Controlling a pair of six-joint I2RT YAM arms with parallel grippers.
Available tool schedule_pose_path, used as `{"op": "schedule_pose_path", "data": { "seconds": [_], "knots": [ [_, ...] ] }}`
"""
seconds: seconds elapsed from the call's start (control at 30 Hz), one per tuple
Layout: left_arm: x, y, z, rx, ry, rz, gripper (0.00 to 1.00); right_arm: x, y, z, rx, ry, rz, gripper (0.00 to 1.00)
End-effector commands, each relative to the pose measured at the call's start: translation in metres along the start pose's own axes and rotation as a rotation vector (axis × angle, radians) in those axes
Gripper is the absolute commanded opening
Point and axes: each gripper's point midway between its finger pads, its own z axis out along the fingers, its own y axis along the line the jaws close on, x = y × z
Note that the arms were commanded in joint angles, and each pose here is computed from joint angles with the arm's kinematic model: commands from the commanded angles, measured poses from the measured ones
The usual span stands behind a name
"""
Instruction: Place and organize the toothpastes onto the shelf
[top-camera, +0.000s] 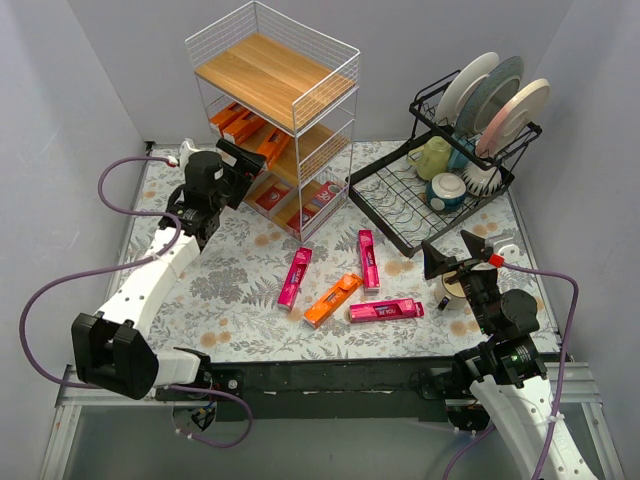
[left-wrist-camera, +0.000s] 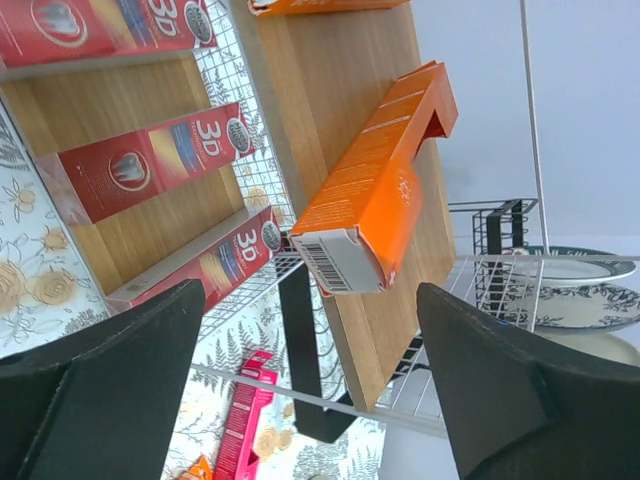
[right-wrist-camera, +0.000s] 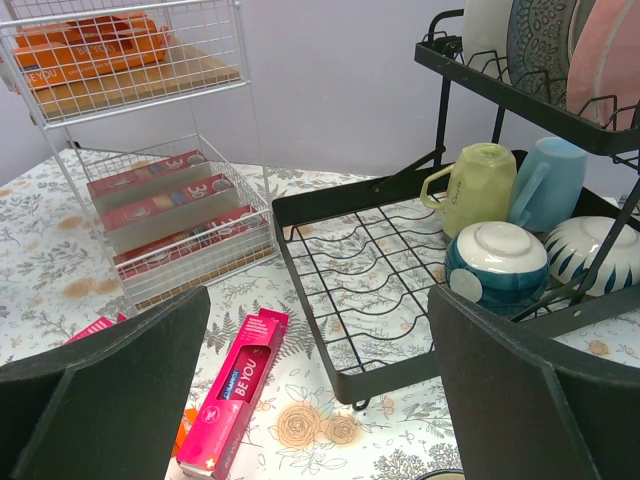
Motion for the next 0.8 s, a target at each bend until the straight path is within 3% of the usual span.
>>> {"op": "schedule_pose_path", "data": {
  "seconds": [0.0,0.27,0.77],
  "knots": [
    [-0.009,-0.021,0.001,0.049,-0.018,-0.085,0.84,-0.026,0.003,-0.001,-0.007,-0.077,0.004,0.99],
    [-0.002,-0.023,0.012,0.076,0.002,-0.152,0.67,-0.025,0.002,-0.001,-0.003,-0.077,0.006,0.98],
    [-0.001,-0.016,0.017,0.072,-0.023,-0.225,0.49,-0.026,0.001,-0.002,0.000,-0.081,0.009,0.99]
  ]
}}
